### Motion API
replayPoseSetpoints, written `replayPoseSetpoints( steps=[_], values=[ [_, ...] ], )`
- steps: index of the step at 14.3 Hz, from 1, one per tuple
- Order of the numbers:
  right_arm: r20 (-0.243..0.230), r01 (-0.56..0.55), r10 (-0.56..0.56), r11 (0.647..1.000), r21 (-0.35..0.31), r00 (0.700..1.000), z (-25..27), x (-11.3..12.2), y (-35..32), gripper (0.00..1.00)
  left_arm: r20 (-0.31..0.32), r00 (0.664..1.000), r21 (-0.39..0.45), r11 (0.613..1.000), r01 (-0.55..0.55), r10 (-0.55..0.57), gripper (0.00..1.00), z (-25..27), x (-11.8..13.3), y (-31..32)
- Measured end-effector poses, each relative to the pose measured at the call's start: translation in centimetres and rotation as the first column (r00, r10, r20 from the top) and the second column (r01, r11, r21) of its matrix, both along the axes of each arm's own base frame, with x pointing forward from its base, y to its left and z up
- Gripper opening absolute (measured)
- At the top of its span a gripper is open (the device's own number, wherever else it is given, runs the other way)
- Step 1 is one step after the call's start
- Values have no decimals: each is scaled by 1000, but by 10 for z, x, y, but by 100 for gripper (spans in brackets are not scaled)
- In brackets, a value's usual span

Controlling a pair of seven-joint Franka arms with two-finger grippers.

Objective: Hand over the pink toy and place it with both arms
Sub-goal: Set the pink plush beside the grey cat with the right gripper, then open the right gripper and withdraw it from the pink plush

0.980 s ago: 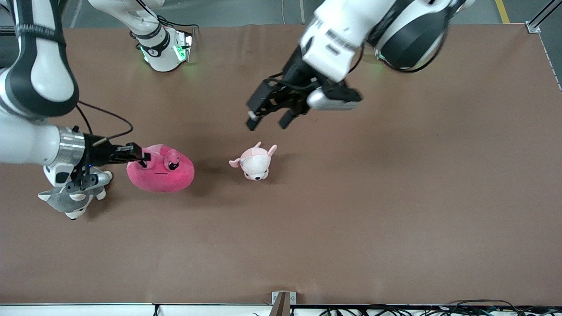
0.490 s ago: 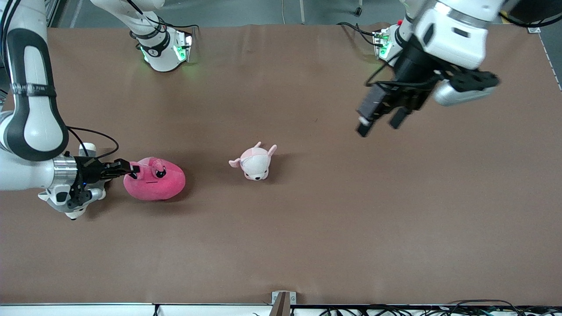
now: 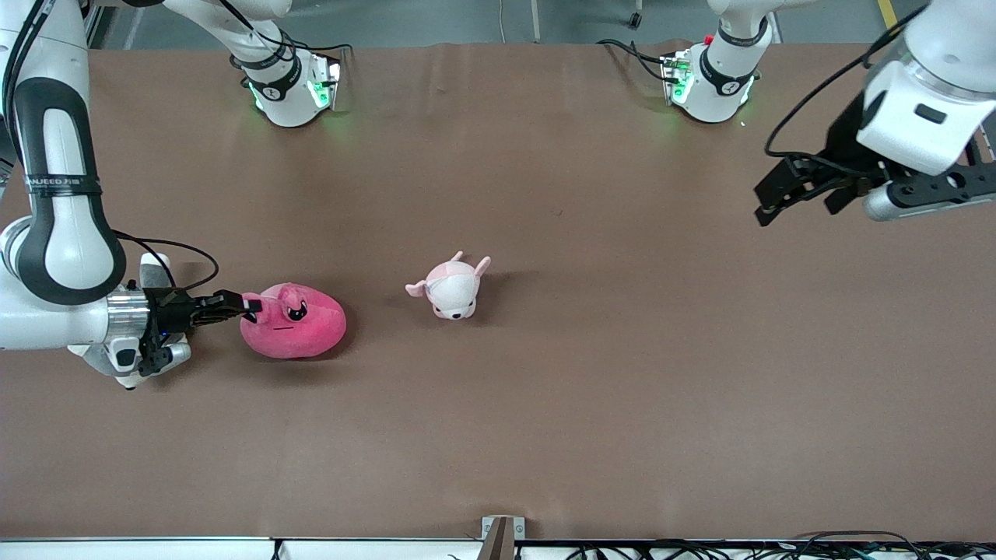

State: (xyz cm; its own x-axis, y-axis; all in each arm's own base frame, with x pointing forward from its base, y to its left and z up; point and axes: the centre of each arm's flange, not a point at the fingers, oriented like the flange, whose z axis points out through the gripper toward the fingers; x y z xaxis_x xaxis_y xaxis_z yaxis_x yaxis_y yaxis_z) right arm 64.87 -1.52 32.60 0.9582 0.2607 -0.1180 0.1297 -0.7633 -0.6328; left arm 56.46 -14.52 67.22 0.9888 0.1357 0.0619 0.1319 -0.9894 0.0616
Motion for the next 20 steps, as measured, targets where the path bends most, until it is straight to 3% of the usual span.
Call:
replayPoseSetpoints(
  steps=[4,7,8,12,16,18,20],
  values=[
    [13,-43,43,999,21,999,-12,-2,-4,10,-63,993,32,994,106,-104,100,-13,2,60],
    [-3,-58,58,998,34,998,-31,-4,-9,11,-86,985,49,986,157,-153,100,-20,-4,94],
    [-4,-55,55,998,34,998,-32,-4,-11,16,-91,983,50,985,164,-159,100,-22,-7,99],
    [25,-4,4,1000,1,1000,6,11,-19,59,-94,979,25,983,182,-179,100,-20,-19,112],
    [-13,75,-79,977,-201,997,132,9,-19,98,-99,977,33,980,195,-191,100,-21,-29,115],
    [19,120,-121,939,-322,992,184,1,-13,100,-88,978,38,980,193,-189,100,-19,-30,115],
    [78,146,-124,875,-462,989,222,-6,-2,100,-68,980,42,981,188,-185,100,-16,-28,116]
  ],
)
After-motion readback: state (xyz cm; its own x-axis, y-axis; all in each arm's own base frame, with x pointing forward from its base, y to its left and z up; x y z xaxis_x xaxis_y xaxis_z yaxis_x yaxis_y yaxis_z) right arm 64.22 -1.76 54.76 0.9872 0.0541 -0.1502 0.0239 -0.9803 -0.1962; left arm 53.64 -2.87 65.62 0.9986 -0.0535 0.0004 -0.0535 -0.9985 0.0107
